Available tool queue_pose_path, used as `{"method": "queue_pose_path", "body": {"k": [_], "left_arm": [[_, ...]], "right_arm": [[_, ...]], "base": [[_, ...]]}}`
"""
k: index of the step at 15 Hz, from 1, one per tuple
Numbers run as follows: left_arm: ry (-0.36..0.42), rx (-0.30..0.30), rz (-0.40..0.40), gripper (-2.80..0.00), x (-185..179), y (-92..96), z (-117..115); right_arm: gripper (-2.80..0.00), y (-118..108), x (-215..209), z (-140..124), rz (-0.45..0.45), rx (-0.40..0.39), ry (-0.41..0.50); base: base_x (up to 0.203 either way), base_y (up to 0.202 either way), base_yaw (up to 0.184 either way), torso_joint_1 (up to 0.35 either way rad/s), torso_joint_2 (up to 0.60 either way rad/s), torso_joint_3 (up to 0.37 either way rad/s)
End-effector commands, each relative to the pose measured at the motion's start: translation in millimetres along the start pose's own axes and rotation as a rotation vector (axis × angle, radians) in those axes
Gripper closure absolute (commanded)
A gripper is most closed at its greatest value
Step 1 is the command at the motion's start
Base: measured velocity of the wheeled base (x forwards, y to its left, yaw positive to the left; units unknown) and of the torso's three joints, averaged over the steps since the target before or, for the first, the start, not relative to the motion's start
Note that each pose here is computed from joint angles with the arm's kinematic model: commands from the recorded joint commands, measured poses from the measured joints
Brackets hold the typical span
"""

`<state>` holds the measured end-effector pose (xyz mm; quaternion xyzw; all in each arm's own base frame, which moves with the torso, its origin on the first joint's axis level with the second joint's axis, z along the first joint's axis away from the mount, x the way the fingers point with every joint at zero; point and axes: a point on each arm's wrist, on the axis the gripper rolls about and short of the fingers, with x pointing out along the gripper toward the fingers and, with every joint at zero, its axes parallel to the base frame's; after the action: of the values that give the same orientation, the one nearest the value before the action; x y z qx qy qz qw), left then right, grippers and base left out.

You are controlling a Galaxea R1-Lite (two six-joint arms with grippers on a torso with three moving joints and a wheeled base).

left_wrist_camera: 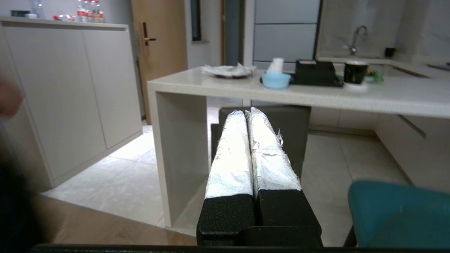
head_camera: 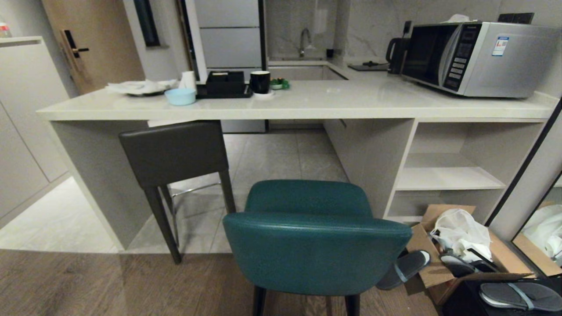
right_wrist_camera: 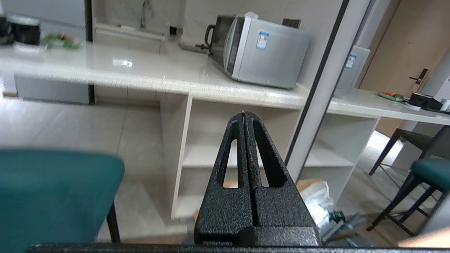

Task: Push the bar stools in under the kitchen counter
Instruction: Pull the gray chair out from under the dining table

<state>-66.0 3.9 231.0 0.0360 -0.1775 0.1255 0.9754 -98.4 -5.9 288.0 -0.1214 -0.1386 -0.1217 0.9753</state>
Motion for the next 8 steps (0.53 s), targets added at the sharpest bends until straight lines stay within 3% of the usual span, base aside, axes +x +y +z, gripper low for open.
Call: {"method": "queue_pose_path", "body": {"k": [1, 3, 5, 8], "left_arm": [[-0.026, 0.0, -0.071, 0.0, -30, 2.2, -33], [0.061, 0.004, -0.128, 0.0, -25, -3.0, -62], [0.115, 0.009, -0.19, 0.0, -20, -8.1, -85], [0.233, 0.022, -0.236, 0.0, -15, -15.0, -127]], "right_arm": [[0.0, 0, -46, -26, 0.009, 0.001, -0.043], [0.0, 13, -50, -69, 0.082, -0.003, 0.043], [0.0, 25, -39, -99, 0.176, 0.112, 0.165], [0.0, 45, -22, -151, 0.243, 0.187, 0.374]], "base": [[0.0, 0.0, 0.0, 0.0, 0.0, 0.0], [0.0, 0.0, 0.0, 0.0, 0.0, 0.0], [0.0, 0.0, 0.0, 0.0, 0.0, 0.0], [0.0, 0.0, 0.0, 0.0, 0.0, 0.0]]}}
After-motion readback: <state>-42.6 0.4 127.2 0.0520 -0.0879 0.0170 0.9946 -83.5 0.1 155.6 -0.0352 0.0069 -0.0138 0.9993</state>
